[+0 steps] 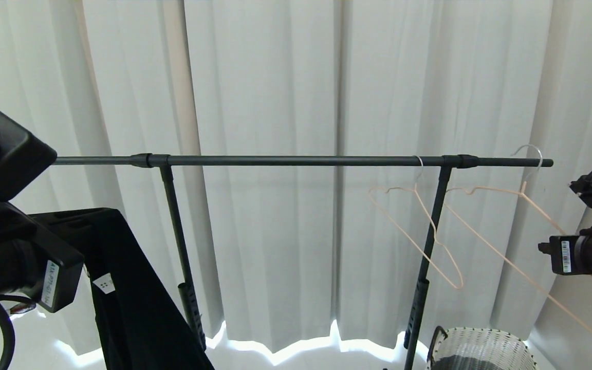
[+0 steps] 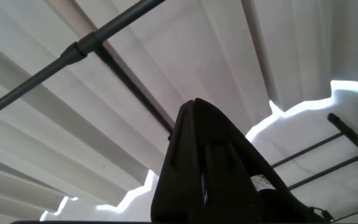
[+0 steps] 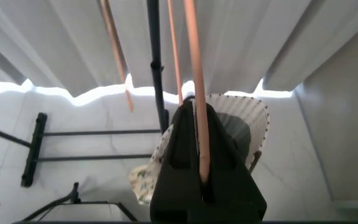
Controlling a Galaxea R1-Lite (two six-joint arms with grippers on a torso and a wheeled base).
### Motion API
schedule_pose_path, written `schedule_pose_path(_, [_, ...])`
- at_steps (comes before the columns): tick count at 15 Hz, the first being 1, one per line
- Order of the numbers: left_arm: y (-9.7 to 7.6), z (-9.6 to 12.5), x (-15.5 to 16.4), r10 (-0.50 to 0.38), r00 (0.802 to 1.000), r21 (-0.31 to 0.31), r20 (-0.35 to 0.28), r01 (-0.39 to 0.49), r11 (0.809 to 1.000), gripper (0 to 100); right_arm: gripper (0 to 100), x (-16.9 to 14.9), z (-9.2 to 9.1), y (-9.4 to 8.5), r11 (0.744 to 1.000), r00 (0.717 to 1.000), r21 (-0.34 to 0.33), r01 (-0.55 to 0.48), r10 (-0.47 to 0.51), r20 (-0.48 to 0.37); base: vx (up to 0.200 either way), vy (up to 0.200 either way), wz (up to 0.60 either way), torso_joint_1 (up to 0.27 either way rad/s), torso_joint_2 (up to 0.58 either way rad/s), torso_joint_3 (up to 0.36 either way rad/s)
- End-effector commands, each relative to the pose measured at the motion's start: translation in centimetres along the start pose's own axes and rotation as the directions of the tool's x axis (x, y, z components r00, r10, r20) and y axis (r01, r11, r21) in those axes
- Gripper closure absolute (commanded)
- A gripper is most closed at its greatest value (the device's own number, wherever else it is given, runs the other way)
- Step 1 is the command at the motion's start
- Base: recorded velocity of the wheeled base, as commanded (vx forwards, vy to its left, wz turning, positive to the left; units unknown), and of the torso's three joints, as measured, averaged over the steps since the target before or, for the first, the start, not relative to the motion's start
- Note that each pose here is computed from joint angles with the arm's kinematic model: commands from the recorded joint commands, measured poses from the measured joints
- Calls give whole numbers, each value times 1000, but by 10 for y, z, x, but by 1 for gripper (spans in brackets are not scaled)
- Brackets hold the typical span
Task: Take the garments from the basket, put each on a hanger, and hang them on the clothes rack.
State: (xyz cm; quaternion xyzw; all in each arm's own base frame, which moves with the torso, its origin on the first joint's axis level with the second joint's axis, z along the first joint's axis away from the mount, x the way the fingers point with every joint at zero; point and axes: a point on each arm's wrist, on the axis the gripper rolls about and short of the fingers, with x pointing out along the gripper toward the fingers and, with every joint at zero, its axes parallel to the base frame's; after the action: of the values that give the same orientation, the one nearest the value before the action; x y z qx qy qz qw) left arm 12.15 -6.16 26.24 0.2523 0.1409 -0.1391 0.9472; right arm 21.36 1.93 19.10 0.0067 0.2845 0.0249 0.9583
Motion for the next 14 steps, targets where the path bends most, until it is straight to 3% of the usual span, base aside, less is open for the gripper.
schedule_pose_path(1, [0, 0, 2, 0, 1000, 0, -6, 0, 1000, 100, 100, -13, -5, 0, 1000, 1000, 0, -2, 2, 26, -200, 0, 0, 2, 2, 2])
schedule_pose_path(6, [-5, -9, 3, -17, 999, 9, -29, 17, 1000, 100, 100, -31, -6, 3, 1000, 997, -20, -24, 25, 77, -160, 0, 0, 1, -2, 3])
schedule_pose_path(9, [-7, -10, 9, -25, 998, 10, -51, 26, 1000, 100, 100, -51, -4, 20, 985, 978, -87, -146, 157, 139, 0, 0, 0, 0, 0, 0])
schedule_pose_path(12, [-12, -8, 24, -41, 995, -38, -95, 38, 999, 100, 100, -79, -12, 49, 918, 911, -196, -346, 378, 165, 0, 0, 0, 0, 0, 0])
schedule_pose_path(14, [-15, -3, 40, -51, 991, -124, -127, 35, 992, 100, 100, -95, -27, 67, 836, 844, -271, -477, 522, 123, 0, 0, 0, 0, 0, 0])
